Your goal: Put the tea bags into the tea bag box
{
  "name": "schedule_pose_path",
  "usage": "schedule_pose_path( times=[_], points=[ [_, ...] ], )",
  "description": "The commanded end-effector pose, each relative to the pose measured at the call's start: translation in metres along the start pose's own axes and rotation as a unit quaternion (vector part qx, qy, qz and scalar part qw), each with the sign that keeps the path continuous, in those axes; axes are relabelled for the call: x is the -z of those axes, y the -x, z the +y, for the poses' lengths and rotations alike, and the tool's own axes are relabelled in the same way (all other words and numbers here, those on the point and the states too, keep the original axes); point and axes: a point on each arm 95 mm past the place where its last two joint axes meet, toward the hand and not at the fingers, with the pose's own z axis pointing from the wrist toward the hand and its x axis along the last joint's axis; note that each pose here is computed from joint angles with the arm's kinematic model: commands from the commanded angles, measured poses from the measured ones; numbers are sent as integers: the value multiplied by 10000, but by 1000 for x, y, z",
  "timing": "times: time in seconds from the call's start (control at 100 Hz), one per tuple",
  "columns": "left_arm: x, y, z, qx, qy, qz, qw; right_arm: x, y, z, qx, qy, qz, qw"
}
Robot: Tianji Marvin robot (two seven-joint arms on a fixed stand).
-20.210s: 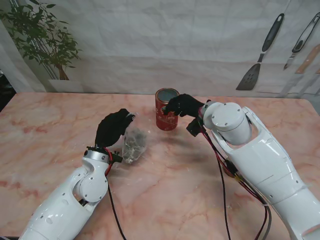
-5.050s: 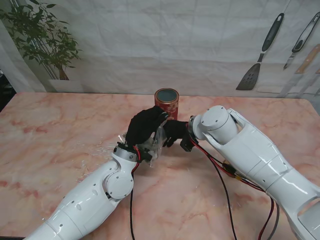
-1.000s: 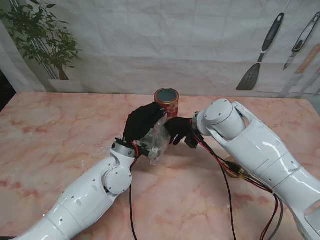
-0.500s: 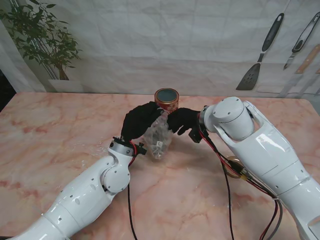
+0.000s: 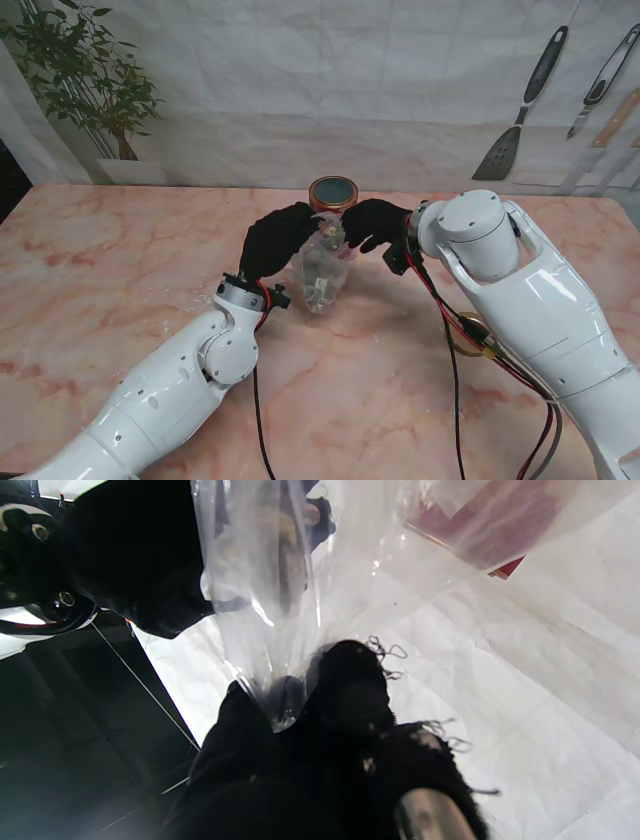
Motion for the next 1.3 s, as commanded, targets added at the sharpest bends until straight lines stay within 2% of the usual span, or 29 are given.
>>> schedule_pose_path(
  times=[0.0, 0.14, 0.76, 1.13, 1.29],
  points=[
    [-4, -1, -3, -27, -11, 21, 10000, 4, -5, -2, -22, -41, 90, 9999],
    [-4, -1, -4, -51, -35, 20, 10000, 8, -7, 0, -208, 52, 192, 9996],
    [-4, 3, -13, -246, -107, -45, 9996, 29, -17, 9, -462, 543, 607, 9956],
    [-1, 7, -15, -296, -57, -102, 9995, 36, -26, 16, -699, 935, 811, 9898],
    [3, 11, -15, -316, -17, -151, 9994, 35, -32, 23, -735, 1173, 777, 9873]
  ],
)
